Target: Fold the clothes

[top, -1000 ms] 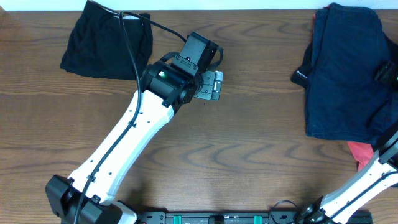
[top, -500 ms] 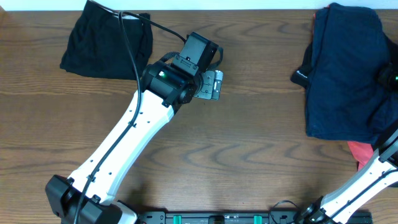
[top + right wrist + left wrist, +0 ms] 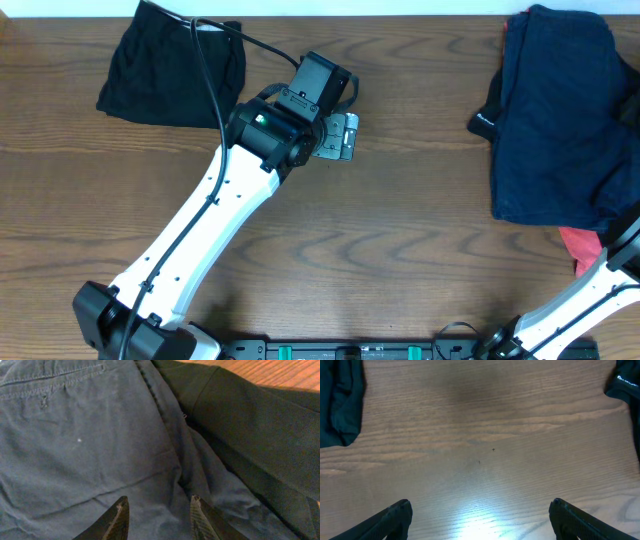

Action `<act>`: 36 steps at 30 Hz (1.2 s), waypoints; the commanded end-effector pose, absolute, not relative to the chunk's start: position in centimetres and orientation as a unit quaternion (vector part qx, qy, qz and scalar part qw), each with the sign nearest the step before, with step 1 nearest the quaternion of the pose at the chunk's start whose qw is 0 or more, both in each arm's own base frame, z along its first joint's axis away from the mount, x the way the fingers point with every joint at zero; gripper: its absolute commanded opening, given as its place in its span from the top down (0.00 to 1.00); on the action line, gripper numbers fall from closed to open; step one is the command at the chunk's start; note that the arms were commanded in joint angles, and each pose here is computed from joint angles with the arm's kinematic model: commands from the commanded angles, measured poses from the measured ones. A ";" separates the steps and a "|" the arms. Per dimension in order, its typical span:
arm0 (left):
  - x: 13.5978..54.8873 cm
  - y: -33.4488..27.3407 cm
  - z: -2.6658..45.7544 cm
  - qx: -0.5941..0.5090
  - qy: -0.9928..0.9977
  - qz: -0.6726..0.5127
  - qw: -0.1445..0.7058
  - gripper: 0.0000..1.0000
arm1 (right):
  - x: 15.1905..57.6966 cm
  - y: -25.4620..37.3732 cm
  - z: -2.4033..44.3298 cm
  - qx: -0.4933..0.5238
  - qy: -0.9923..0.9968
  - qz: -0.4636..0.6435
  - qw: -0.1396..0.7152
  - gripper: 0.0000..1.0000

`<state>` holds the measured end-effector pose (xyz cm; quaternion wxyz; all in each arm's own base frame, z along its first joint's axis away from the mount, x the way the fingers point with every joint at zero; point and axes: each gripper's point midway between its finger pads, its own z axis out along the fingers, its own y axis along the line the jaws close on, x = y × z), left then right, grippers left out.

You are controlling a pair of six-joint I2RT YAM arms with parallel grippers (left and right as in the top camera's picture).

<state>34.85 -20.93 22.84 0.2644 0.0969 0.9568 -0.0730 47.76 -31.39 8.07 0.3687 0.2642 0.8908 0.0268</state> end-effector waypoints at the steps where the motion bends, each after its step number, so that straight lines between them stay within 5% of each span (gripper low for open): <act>1: 35.0 -20.6 23.9 0.090 0.954 -0.073 0.277 0.10 | 48.2 -31.5 8.0 0.256 0.894 0.009 0.367 0.61; 10: 35.1 -20.6 23.8 0.090 0.954 -0.073 0.277 0.10 | 47.8 -31.5 3.5 0.264 0.906 0.015 0.332 0.62; 12: 35.1 -20.6 23.8 0.090 0.954 -0.073 0.277 0.10 | 47.6 -31.4 2.7 0.266 0.908 0.019 0.324 0.69; 16: 35.1 -20.6 23.8 0.090 0.954 -0.073 0.277 0.10 | 47.7 -31.3 2.7 0.265 0.908 0.020 0.324 0.96; 21: 35.1 -20.6 23.8 0.090 0.954 -0.073 0.277 0.11 | 47.6 -30.8 3.1 0.270 0.907 0.035 0.321 0.99; 28: 35.2 -20.3 24.2 0.085 0.952 -0.075 0.283 0.11 | 48.7 -26.9 10.3 0.234 0.905 0.065 0.348 0.99; 36: 35.3 -17.8 27.4 0.055 0.942 -0.085 0.321 0.11 | 49.6 -13.7 18.5 0.144 0.920 0.107 0.348 0.99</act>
